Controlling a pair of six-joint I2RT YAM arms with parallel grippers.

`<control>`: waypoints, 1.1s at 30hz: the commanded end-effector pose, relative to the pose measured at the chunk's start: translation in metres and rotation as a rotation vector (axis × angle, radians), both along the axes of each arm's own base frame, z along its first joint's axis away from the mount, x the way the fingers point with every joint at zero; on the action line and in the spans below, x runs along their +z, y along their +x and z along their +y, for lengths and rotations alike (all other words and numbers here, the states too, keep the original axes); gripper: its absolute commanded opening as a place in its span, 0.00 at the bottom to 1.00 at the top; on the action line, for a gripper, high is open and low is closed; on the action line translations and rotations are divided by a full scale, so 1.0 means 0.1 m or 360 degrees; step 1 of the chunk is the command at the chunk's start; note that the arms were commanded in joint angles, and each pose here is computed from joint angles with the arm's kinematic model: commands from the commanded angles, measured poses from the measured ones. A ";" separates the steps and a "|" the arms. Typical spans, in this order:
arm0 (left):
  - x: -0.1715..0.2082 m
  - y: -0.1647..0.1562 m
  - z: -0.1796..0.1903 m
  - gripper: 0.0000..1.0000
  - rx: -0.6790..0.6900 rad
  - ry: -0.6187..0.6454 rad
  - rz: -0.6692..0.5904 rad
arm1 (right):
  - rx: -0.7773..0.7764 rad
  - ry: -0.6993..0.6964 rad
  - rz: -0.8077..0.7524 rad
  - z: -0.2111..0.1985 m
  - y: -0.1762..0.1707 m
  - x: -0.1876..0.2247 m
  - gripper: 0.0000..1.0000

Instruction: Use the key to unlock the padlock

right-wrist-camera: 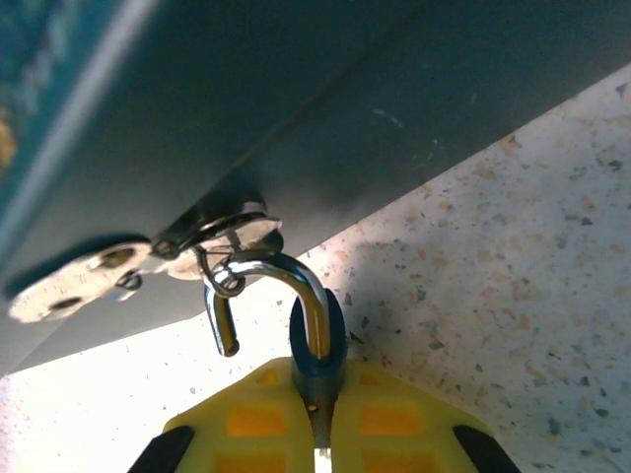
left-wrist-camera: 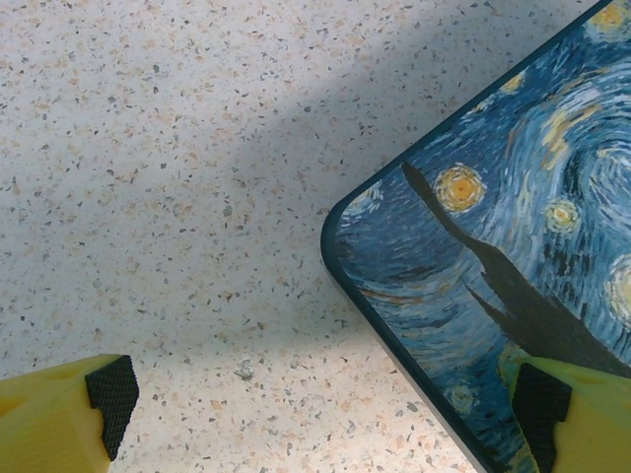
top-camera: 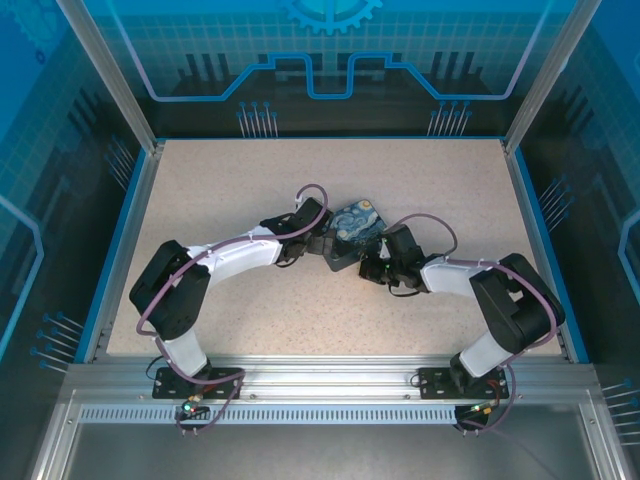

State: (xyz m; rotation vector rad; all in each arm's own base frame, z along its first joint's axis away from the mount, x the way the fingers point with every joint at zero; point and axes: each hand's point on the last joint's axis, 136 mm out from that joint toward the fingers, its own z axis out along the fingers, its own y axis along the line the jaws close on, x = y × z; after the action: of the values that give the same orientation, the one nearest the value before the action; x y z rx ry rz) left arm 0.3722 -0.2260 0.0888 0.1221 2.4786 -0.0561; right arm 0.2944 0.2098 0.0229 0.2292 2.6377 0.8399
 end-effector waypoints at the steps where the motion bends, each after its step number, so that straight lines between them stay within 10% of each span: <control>1: -0.33 -0.19 0.10 0.99 -0.0038 0.0121 0.0153 | -0.0097 0.0077 0.0061 -0.04 0.02 -0.06 0.00; 33: -0.56 -0.32 0.06 0.96 -0.0118 0.0090 0.0232 | -0.0393 0.0328 0.0065 -0.19 0.33 -0.04 0.00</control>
State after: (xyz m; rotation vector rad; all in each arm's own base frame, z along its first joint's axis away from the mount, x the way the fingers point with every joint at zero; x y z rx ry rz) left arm 0.3763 -0.2354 0.0846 0.1177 2.4366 -0.1351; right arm 0.3233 0.2049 0.0231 0.5563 2.5075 1.0525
